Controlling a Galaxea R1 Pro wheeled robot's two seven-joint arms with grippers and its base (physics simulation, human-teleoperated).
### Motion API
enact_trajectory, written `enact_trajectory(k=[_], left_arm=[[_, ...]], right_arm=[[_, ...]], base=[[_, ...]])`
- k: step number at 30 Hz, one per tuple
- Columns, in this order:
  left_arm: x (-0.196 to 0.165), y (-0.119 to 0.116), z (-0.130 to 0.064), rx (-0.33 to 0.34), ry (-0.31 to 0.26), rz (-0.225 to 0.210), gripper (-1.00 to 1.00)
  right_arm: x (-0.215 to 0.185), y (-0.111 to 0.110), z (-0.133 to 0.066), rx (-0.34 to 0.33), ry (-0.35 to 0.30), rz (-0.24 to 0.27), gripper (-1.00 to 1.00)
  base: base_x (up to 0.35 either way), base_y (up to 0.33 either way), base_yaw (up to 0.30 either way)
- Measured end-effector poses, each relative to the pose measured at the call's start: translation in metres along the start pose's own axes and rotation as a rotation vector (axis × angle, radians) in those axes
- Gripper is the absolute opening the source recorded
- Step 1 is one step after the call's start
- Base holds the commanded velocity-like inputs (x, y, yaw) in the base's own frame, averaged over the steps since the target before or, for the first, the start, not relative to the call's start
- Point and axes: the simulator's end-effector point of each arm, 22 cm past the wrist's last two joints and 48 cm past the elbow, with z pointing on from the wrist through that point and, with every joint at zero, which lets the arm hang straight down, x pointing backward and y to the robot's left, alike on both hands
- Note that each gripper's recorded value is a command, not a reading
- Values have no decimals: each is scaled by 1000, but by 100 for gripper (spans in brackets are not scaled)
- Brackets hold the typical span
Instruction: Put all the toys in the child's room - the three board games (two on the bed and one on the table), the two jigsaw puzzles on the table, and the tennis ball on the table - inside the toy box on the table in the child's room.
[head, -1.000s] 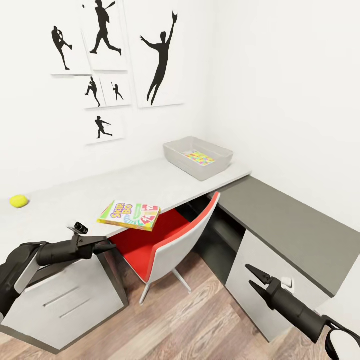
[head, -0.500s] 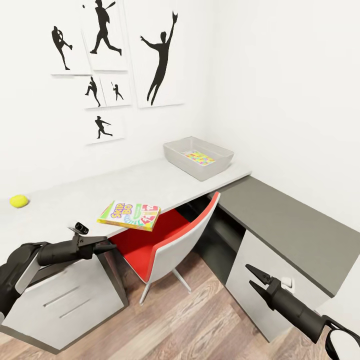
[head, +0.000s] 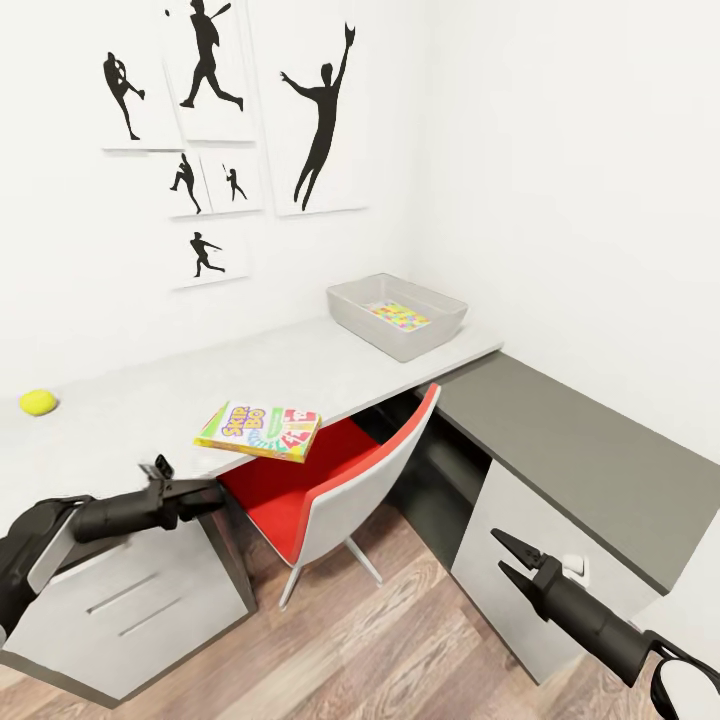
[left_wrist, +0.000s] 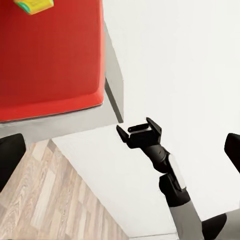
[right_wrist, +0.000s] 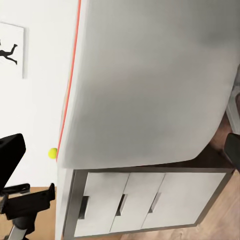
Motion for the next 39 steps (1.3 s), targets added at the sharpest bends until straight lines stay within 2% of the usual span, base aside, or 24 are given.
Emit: enact_trajectory(k=[3,12,18,23,26,31,39], left_arm=[[0,10,-2,-28,-7,-16,100],[1,16,-1,-47,-10,-23,100],[1,30,0,-105,-12,-19,100],[6,40,21,-126,-11,-29,100],[5,44,33,-135,-29,-37,100],[-4,54,52,-157,-92,-57,100],[-15,57,59,-159,-163,-80,100]], right_arm=[[0,0,0,1,0,1,100],[0,-2,0,5,-1,2,100],[0,-2,0,7,-1,2,100],[0,-3,0,8,-1,3,100],[0,-3,1,8,-1,3,100],[0,-2,1,6,-2,4,100],[0,-3,1,7,-5,4,100]], base=[[0,0,0],[0,0,0],[0,0,0],[0,0,0],[0,0,0],[0,0,0],[0,0,0]])
